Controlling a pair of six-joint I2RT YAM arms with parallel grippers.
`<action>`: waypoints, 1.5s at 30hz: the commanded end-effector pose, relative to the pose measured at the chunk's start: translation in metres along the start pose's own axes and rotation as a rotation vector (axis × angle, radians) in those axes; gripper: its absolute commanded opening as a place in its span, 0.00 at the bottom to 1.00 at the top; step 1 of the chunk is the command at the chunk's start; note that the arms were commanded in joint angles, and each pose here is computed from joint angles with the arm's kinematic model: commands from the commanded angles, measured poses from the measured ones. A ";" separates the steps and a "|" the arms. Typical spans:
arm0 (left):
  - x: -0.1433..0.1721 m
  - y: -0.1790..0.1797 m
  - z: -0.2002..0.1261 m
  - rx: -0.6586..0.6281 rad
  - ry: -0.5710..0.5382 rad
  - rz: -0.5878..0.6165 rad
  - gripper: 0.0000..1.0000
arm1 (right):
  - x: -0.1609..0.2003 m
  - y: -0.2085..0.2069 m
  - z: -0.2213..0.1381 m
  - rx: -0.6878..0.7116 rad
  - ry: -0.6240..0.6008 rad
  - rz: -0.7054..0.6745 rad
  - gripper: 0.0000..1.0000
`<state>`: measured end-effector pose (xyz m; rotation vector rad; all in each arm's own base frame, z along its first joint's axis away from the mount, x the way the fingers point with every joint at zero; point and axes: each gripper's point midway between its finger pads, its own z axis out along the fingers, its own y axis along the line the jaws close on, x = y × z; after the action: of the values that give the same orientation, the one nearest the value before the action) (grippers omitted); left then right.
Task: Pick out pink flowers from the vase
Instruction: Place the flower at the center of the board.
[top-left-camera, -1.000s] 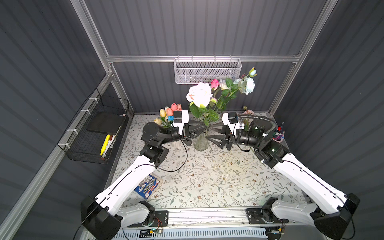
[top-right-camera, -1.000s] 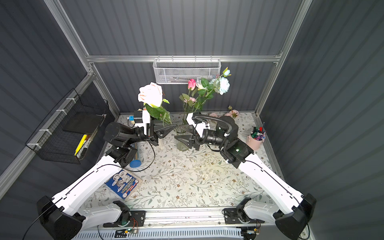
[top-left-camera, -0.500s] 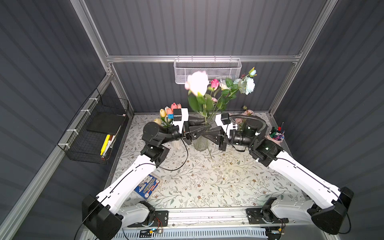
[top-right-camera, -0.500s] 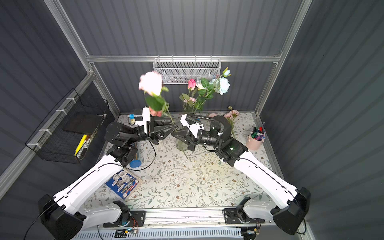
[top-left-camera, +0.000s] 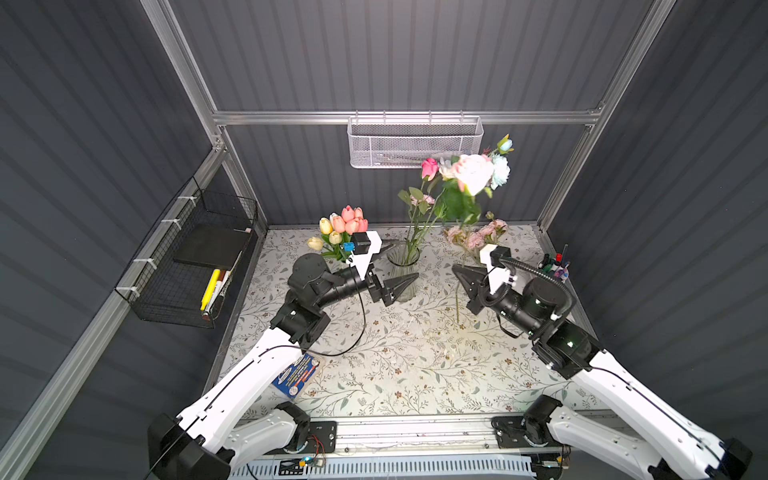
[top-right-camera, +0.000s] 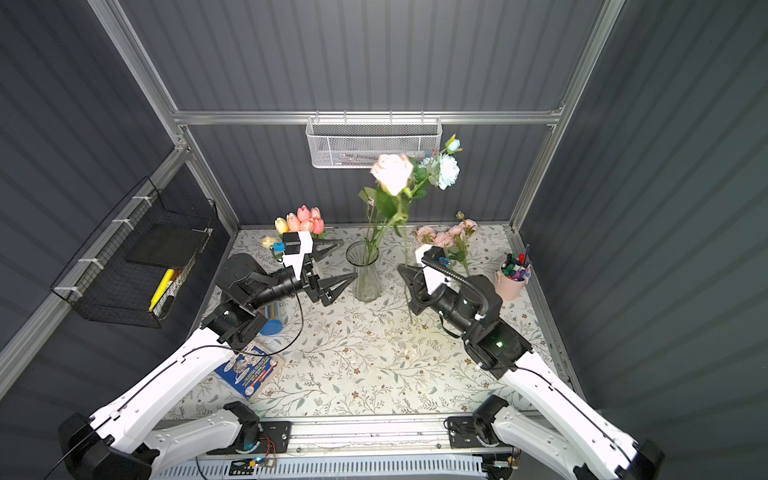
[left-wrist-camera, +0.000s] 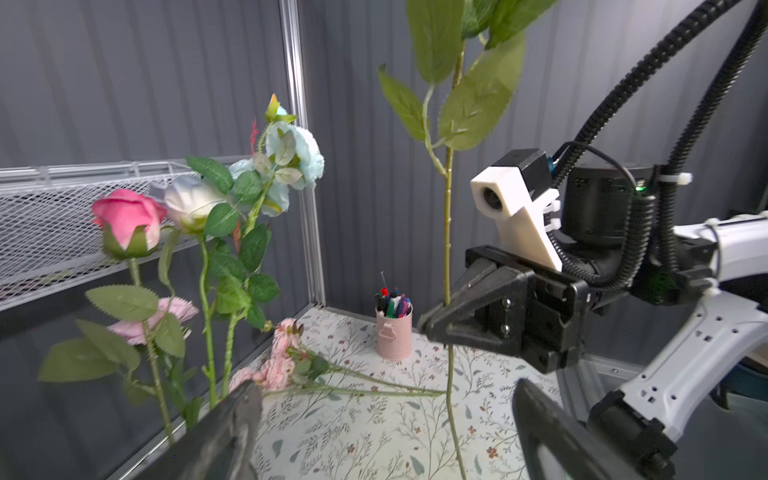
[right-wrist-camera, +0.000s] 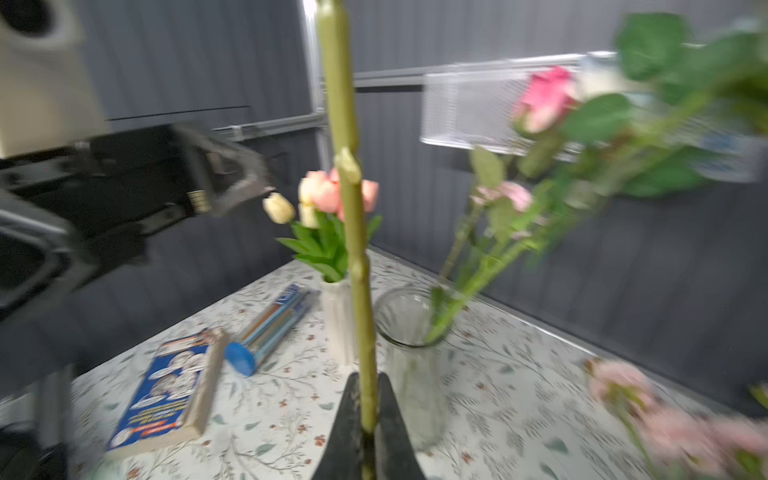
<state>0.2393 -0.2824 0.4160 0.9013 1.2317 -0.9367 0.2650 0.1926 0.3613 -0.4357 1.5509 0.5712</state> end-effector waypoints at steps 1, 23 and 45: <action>0.037 0.014 -0.005 -0.093 0.108 0.018 0.94 | 0.013 -0.075 -0.027 0.399 -0.036 0.154 0.00; 0.066 0.020 -0.036 -0.242 0.122 0.089 0.94 | 0.186 -0.206 0.041 0.544 0.886 0.472 0.00; 0.066 0.006 -0.037 -0.234 0.102 0.109 0.97 | 0.297 -0.219 0.045 0.556 1.323 0.126 0.00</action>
<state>0.2400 -0.2529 0.3414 0.8325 1.3644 -0.6637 0.4125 0.0651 0.0498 -0.1854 2.8785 -0.0912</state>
